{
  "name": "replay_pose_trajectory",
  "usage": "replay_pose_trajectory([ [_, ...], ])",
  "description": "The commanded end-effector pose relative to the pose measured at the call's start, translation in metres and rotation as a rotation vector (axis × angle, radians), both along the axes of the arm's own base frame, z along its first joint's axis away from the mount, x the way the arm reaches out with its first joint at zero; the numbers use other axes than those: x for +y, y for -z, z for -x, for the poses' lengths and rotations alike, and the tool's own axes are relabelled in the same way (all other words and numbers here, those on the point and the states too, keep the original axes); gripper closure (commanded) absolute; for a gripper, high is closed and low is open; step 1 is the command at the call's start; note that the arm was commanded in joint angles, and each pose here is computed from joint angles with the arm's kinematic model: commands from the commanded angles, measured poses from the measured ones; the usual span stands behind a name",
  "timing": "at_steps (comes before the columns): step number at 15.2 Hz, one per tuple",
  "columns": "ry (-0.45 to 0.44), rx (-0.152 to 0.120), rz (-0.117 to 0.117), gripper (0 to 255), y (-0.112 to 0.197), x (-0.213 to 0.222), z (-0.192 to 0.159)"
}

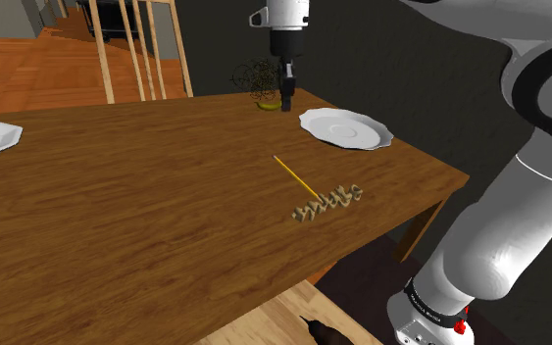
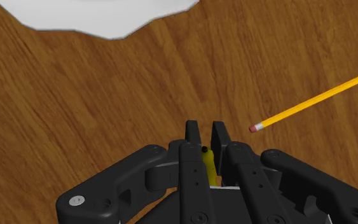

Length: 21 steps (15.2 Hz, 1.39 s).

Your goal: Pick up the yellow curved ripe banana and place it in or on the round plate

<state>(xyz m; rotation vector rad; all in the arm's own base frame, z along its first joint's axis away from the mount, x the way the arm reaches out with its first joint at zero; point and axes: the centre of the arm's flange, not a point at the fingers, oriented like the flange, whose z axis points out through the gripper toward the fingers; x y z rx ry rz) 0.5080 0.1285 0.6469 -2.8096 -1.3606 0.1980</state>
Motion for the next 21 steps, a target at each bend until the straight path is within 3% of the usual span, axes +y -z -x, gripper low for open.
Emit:
replay_pose_trajectory([
  [1, -0.001, 0.0, -0.001, 255, 0.003, -0.027, 0.008],
  [19, -0.001, 0.0, -0.001, 255, 0.003, -0.254, 0.074],
  [21, -0.001, 0.0, -0.001, 255, 0.014, -0.254, 0.074],
])
